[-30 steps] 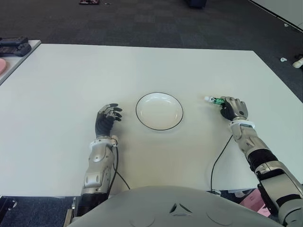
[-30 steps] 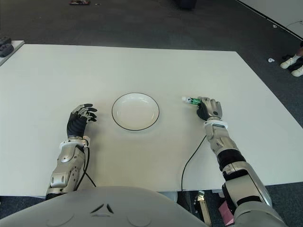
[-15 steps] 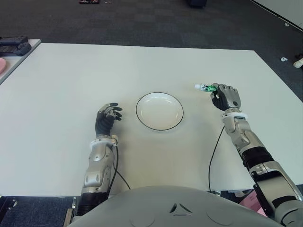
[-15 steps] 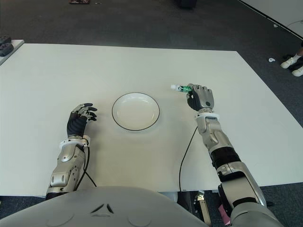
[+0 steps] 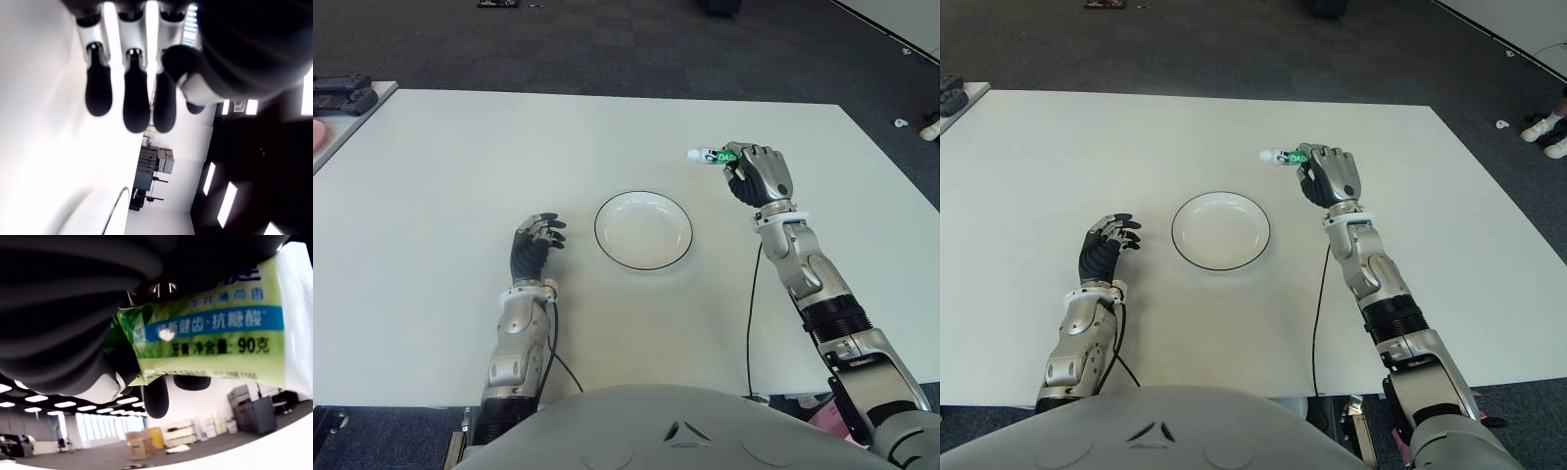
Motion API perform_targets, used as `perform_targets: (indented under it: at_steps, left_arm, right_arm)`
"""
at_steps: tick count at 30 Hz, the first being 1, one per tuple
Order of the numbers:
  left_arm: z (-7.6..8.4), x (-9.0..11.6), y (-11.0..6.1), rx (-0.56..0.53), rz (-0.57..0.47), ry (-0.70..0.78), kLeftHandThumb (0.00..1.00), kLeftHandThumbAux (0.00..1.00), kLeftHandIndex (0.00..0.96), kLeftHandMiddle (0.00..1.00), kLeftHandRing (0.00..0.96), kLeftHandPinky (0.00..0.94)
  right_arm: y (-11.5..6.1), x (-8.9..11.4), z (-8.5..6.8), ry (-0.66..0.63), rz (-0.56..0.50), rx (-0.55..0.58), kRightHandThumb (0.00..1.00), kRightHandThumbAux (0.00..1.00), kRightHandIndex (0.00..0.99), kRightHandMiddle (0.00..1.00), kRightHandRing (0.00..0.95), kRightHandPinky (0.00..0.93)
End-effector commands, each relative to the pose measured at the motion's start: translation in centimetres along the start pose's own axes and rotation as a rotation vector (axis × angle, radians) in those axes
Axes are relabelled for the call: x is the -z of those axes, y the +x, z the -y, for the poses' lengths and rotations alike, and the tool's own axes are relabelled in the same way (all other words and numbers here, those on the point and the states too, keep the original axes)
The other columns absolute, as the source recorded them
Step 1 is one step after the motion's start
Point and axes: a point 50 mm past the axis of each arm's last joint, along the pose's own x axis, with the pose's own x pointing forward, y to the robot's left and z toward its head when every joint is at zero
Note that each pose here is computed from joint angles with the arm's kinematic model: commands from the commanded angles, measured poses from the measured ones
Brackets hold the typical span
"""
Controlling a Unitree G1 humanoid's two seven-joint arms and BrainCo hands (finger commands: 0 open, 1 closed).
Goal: Put the toothpaste on the table into the plate.
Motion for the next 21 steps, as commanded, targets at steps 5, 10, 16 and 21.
perform_targets:
  at_steps: [5,10,16,21]
  left_arm:
    - [-0.1,3.2,-0.9,-0.034,-0.161,-0.019,0.835,0.678,0.407,0.496,0.596,0.586]
    - [0.0,3.1,-0.9,-0.034,-0.156,-0.009,0.835,0.679,0.404,0.500,0.603,0.591]
    - [0.0,3.0,-0.9,-0.041,-0.155,-0.014,0.834,0.679,0.402,0.502,0.603,0.587]
    - [-0.1,3.1,-0.9,-0.047,-0.159,-0.016,0.834,0.679,0.402,0.502,0.602,0.586]
  right_arm:
    - [1.0,-3.4,0.1,0.073,0.148,0.004,0.849,0.681,0.394,0.548,0.873,0.859]
    - [1.2,-4.8,-0.1,0.117,0.206,-0.020,0.849,0.680,0.395,0.550,0.874,0.870]
    - [1.3,-6.0,-0.8,0.146,0.253,-0.102,0.850,0.680,0.395,0.550,0.875,0.873]
    - [1.2,-6.6,-1.2,0.163,0.283,-0.159,0.849,0.681,0.393,0.549,0.875,0.874]
